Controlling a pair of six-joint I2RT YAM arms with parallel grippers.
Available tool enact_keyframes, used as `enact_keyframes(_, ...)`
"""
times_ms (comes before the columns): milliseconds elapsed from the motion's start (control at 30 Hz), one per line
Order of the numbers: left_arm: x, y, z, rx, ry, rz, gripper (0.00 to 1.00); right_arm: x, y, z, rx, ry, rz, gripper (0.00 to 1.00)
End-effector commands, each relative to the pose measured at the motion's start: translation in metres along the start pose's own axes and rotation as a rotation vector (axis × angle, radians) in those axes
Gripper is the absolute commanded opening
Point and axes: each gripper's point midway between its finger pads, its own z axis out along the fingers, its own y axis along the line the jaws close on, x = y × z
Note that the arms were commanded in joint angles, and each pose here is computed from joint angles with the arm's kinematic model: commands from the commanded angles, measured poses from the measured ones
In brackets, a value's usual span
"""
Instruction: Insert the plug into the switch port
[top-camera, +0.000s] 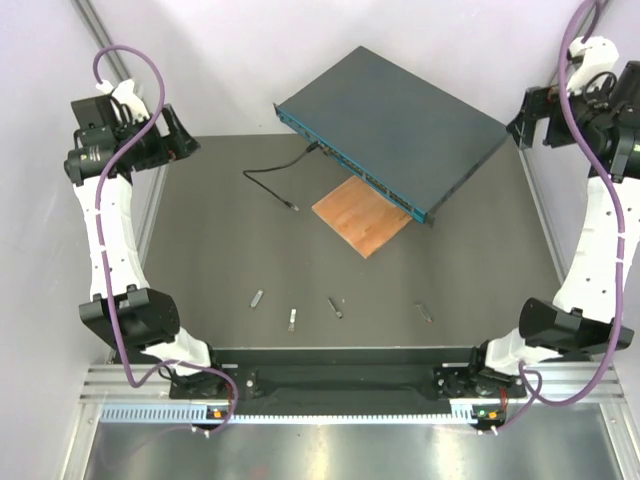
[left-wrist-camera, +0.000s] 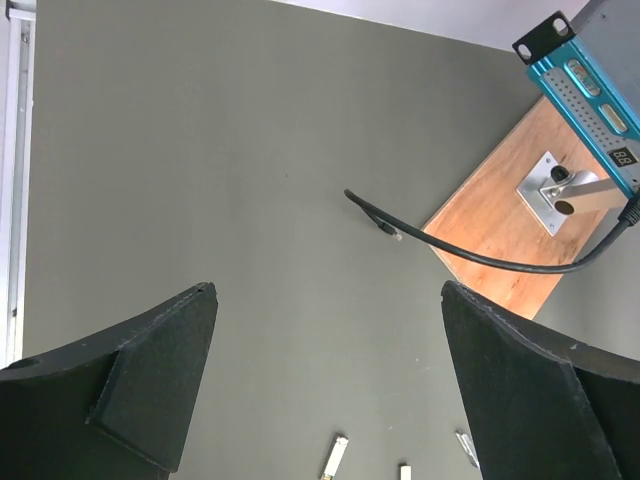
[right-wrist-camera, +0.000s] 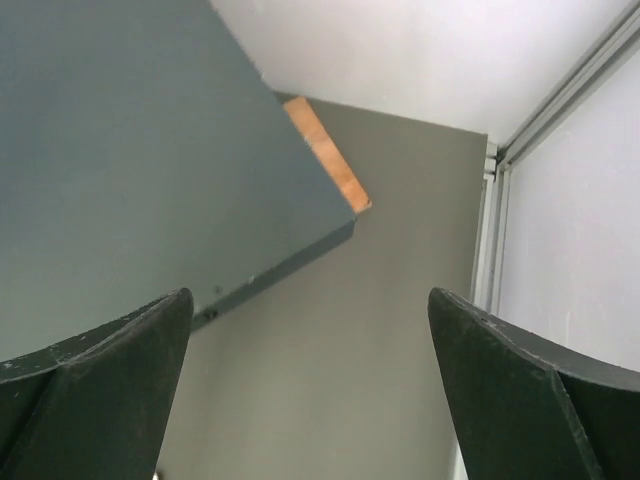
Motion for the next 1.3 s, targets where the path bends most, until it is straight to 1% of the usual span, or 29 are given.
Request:
enact_keyframes(0, -0.013, -0.008, -0.017, -0.006, -0.079, 0.031, 0.99, 0.012, 0.018, -0.032, -0.032, 0.036, -0.104, 1.00)
enact_keyframes(33, -0.014, -0.011, -0.022, -0.003, -0.092, 0.039, 0.99, 0.016, 0.020, -0.043, -0.028, 0.044, -0.170, 1.00)
enact_keyframes(67, -0.008, -0.009, -0.020, -0.003, -0.084, 0.033, 0.99, 0.029, 0.022, -0.049, -0.033, 0.086, -0.186, 1.00)
enact_keyframes(100, -0.011, -0.012, -0.024, 0.004, -0.106, 0.042, 0.99, 0.045, 0.020, -0.050, -0.023, 0.134, -0.202, 0.99)
enact_keyframes(133, -0.009, -0.013, -0.024, 0.009, -0.107, 0.039, 0.99, 0.049, 0.024, -0.064, -0.015, 0.136, -0.268, 1.00)
enact_keyframes(200, -0.005, -0.015, -0.022, 0.023, -0.106, 0.028, 0.99, 0.081, 0.024, -0.071, -0.009, 0.219, -0.287, 1.00)
enact_keyframes(233, -0.004, -0.017, -0.024, 0.032, -0.110, 0.025, 0.99, 0.085, 0.028, -0.084, 0.003, 0.213, -0.335, 1.00)
enact_keyframes(267, -0.002, -0.018, -0.022, 0.038, -0.104, 0.010, 0.99, 0.096, 0.030, -0.089, -0.002, 0.235, -0.348, 1.00)
enact_keyframes(300, -0.002, -0.018, -0.023, 0.040, -0.108, 0.006, 0.99, 0.120, 0.032, -0.087, -0.019, 0.293, -0.347, 1.00)
enact_keyframes(333, -0.003, -0.019, -0.022, 0.047, -0.111, 0.002, 0.99, 0.128, 0.035, -0.096, -0.024, 0.299, -0.399, 1.00)
enact_keyframes(367, -0.004, -0.021, -0.023, 0.053, -0.116, -0.003, 0.99, 0.141, 0.037, -0.098, -0.035, 0.326, -0.417, 1.00)
enact_keyframes(400, -0.006, -0.023, -0.023, 0.057, -0.119, -0.005, 0.99, 0.169, 0.037, -0.094, -0.057, 0.394, -0.418, 1.00)
enact_keyframes(433, -0.006, -0.022, -0.023, 0.059, -0.122, -0.006, 0.99, 0.179, 0.039, -0.098, -0.073, 0.405, -0.474, 1.00)
enact_keyframes(467, -0.008, -0.023, -0.024, 0.061, -0.126, -0.010, 0.99, 0.193, 0.041, -0.099, -0.096, 0.438, -0.490, 1.00)
enact_keyframes(500, -0.008, -0.024, -0.024, 0.062, -0.127, -0.010, 0.99, 0.219, 0.044, -0.096, -0.142, 0.497, -0.489, 1.00)
enact_keyframes(533, -0.008, -0.024, -0.024, 0.065, -0.127, -0.009, 0.99, 0.229, 0.045, -0.096, -0.170, 0.514, -0.530, 0.99)
enact_keyframes(600, -0.009, -0.024, -0.025, 0.060, -0.133, -0.009, 0.99, 0.262, 0.053, -0.095, -0.255, 0.578, -0.542, 0.97)
enact_keyframes(667, -0.009, -0.024, -0.026, 0.062, -0.134, -0.007, 0.99, 0.281, 0.057, -0.091, -0.297, 0.602, -0.543, 0.93)
enact_keyframes(700, -0.009, -0.026, -0.027, 0.065, -0.134, -0.005, 0.99, 0.300, 0.063, -0.089, -0.344, 0.635, -0.536, 0.91)
enact_keyframes(767, -0.007, -0.025, -0.026, 0.066, -0.130, -0.008, 0.99, 0.308, 0.065, -0.081, -0.358, 0.621, -0.566, 0.89)
enact_keyframes(800, -0.008, -0.026, -0.028, 0.067, -0.138, -0.004, 0.99, 0.324, 0.070, -0.079, -0.383, 0.641, -0.562, 0.89)
enact_keyframes(833, -0.006, -0.026, -0.027, 0.069, -0.135, -0.012, 0.99, 0.322, 0.075, -0.072, -0.392, 0.607, -0.610, 0.88)
enact_keyframes(933, -0.009, -0.027, -0.027, 0.076, -0.146, -0.012, 0.99, 0.347, 0.091, -0.063, -0.450, 0.605, -0.696, 0.85)
enact_keyframes(967, -0.009, -0.027, -0.027, 0.075, -0.147, -0.016, 0.99, 0.346, 0.093, -0.054, -0.441, 0.573, -0.734, 0.83)
enact_keyframes(1000, -0.011, -0.028, -0.028, 0.076, -0.154, -0.013, 0.99, 0.363, 0.103, -0.052, -0.487, 0.594, -0.786, 0.82)
enact_keyframes(1033, -0.011, -0.028, -0.027, 0.076, -0.152, -0.016, 0.99, 0.363, 0.104, -0.046, -0.480, 0.570, -0.825, 0.80)
enact_keyframes(1167, -0.013, -0.029, -0.027, 0.080, -0.158, -0.023, 0.99, 0.388, 0.116, -0.034, -0.517, 0.603, -0.934, 0.77)
enact_keyframes(1267, -0.012, -0.030, -0.026, 0.087, -0.157, -0.032, 0.99, 0.392, 0.130, -0.022, -0.532, 0.610, -0.978, 0.75)
